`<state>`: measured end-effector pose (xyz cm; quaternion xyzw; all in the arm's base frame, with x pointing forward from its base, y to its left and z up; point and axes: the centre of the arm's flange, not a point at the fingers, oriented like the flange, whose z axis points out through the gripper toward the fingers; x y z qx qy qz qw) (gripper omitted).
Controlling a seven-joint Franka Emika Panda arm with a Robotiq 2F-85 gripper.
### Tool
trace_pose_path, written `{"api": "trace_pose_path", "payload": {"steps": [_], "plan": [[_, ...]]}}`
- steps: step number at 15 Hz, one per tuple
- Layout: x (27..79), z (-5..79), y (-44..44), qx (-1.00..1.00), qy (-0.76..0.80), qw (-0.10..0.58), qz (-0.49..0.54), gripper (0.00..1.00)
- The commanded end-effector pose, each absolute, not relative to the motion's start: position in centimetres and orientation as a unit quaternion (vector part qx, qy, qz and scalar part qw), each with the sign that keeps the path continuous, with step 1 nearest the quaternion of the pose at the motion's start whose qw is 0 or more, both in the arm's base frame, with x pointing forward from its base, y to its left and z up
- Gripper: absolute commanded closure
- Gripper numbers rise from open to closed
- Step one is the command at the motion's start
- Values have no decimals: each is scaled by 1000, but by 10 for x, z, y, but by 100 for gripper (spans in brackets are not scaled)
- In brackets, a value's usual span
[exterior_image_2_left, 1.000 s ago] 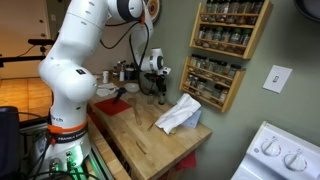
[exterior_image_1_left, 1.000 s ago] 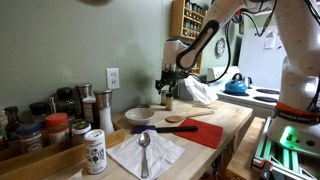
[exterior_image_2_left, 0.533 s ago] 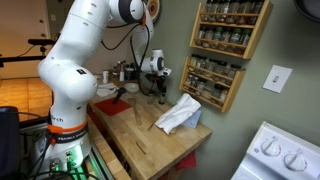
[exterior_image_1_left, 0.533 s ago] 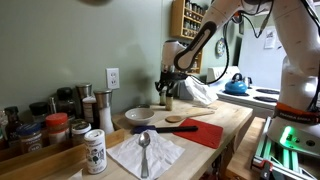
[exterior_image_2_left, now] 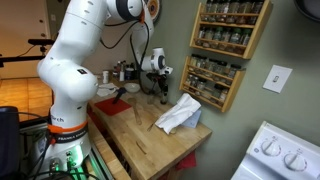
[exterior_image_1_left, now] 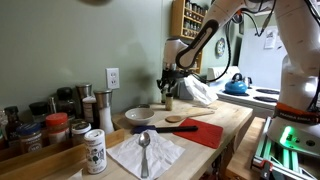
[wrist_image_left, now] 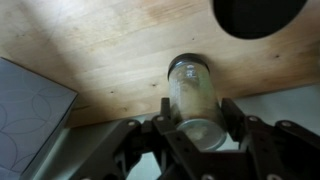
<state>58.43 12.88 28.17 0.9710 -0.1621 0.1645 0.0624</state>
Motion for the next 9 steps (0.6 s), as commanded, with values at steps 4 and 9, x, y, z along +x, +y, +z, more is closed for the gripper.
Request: {"api": "trace_pose_path", "payload": {"steps": [4,9], "plan": [[540,314,114,977,-120,93,149,72],[508,318,108,983,-87,109,119,72]]}}
